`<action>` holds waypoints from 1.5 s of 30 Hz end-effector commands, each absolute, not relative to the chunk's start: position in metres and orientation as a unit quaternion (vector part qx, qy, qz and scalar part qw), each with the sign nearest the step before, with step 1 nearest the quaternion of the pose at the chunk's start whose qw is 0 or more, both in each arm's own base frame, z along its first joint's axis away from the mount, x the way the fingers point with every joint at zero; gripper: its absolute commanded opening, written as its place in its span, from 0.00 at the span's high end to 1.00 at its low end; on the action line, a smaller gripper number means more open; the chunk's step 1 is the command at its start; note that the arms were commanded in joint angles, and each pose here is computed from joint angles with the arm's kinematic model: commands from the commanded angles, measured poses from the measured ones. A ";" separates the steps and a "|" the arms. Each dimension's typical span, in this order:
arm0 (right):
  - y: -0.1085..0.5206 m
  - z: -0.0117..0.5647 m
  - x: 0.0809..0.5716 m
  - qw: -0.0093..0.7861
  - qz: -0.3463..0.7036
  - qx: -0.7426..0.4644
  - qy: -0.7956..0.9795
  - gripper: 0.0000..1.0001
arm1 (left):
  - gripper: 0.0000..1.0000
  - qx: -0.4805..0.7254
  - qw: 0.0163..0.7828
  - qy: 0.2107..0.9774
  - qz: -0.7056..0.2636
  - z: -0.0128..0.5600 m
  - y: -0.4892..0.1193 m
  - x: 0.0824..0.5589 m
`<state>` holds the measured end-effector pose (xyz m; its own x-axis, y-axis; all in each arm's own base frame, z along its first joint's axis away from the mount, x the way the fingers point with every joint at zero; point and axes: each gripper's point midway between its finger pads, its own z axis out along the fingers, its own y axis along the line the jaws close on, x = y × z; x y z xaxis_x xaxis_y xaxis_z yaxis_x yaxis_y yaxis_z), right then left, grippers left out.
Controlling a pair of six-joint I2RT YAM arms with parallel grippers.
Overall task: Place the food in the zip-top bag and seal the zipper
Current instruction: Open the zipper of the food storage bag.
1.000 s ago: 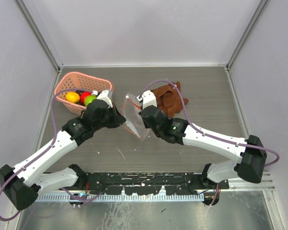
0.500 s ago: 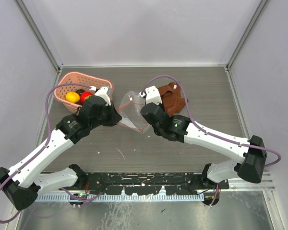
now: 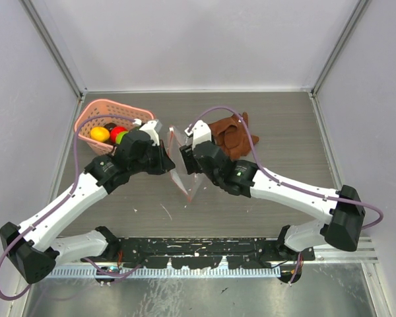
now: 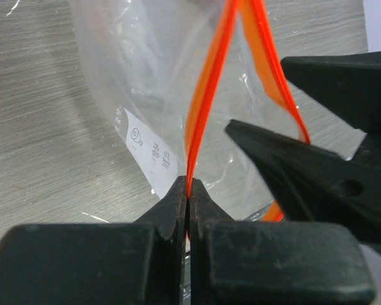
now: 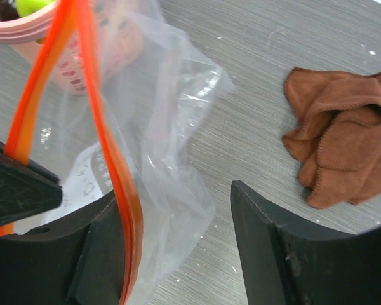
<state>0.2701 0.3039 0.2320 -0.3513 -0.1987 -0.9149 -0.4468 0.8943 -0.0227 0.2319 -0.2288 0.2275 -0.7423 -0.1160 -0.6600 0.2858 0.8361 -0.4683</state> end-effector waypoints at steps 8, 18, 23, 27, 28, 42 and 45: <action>0.330 0.223 0.291 0.543 0.113 -0.189 0.810 0.37 | 1.00 0.048 0.378 0.867 -0.322 0.252 -0.240 0.235; 0.257 0.217 0.326 0.557 -0.091 -0.131 0.815 0.58 | 1.00 0.039 0.392 0.886 -0.243 0.236 -0.207 0.235; 0.227 0.223 0.335 0.558 -0.107 -0.108 0.816 0.59 | 1.00 0.036 0.406 0.899 -0.161 0.231 -0.178 0.242; 0.224 0.226 0.336 0.557 -0.084 -0.110 0.819 0.59 | 1.00 0.043 0.412 0.902 -0.121 0.231 -0.167 0.248; 0.229 0.226 0.335 0.556 -0.070 -0.117 0.820 0.58 | 1.00 0.047 0.413 0.901 -0.122 0.233 -0.170 0.250; 0.288 0.256 0.302 0.523 0.119 -0.181 0.824 0.34 | 1.00 0.050 0.392 0.884 -0.249 0.248 -0.234 0.264; 0.290 0.260 0.294 0.513 0.127 -0.190 0.828 0.29 | 1.00 0.046 0.390 0.885 -0.252 0.249 -0.235 0.264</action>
<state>0.3064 0.2783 0.2174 -0.4280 -0.2608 -0.8653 -0.3977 0.9141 -0.0788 0.2545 -0.2194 0.2144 -0.7371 -0.0477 -0.6741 0.2458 0.9103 -0.3332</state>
